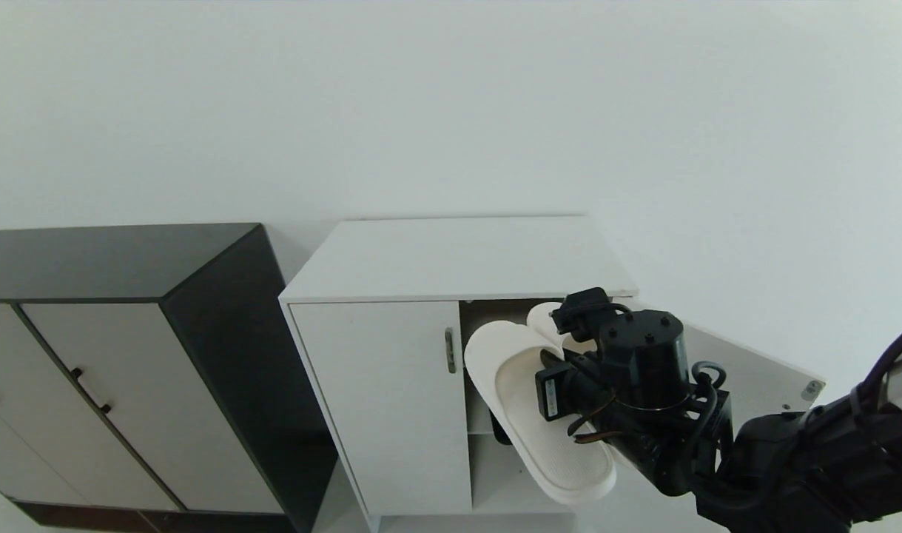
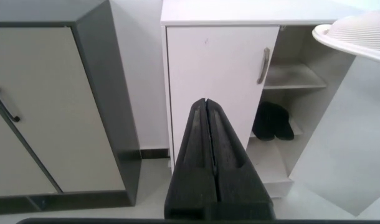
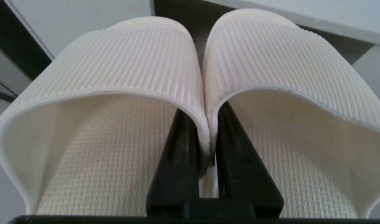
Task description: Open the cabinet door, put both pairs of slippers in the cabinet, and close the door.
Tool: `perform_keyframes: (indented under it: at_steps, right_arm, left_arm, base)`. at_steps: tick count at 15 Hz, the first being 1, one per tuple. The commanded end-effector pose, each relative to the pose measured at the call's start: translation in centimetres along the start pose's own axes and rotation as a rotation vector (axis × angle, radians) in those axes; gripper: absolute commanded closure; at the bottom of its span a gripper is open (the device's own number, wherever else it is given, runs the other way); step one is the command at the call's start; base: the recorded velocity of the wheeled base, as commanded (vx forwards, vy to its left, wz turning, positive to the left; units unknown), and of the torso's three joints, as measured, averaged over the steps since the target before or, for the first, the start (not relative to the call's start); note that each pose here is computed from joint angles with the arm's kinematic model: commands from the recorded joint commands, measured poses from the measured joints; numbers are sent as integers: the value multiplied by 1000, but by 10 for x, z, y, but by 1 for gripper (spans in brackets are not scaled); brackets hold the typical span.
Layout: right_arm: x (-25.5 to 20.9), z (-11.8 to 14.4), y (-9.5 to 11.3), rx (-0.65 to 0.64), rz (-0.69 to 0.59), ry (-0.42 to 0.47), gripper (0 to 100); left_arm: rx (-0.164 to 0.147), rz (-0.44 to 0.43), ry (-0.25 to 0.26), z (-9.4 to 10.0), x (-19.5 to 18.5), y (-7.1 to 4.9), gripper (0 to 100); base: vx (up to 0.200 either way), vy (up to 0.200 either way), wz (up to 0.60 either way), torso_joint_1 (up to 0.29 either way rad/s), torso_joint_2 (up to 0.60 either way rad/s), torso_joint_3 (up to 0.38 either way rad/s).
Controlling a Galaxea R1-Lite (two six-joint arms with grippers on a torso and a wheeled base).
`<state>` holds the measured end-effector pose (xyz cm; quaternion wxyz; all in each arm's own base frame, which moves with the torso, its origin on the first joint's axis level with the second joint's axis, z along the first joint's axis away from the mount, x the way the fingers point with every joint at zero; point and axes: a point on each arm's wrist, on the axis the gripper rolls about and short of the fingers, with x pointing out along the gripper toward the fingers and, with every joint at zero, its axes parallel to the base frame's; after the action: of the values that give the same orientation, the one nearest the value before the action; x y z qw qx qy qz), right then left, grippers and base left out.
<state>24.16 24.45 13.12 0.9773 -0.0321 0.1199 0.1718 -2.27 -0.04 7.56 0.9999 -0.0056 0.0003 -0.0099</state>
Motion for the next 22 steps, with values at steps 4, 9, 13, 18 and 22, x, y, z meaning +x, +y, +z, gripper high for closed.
perform_keyframes:
  at_steps: [4,9,13,18,22]
  right_arm:
    - [-2,1,0,1,3,-4,100]
    - [-3,3,0,5,6,-13,100]
    - [-2,-2,0,1,3,-4,100]
    - [-3,-4,0,-9,4,3,100]
    - [2,-8,-4,-20,-11,17,100]
  left_arm:
    - [-1,0,0,0,0,0,100]
    - [1,-2,0,0,0,0,100]
    - [4,-2,0,0,0,0,100]
    - [1,-2,0,0,0,0,100]
    - [-3,1,0,0,0,0,100]
  base:
    - [0,0,0,-227,546,317]
    - [0,0,0,-210,523,312]
    - [0,0,0,-178,496,317]
    - [0,0,0,-151,474,326]
    - [0,0,0,-111,455,344]
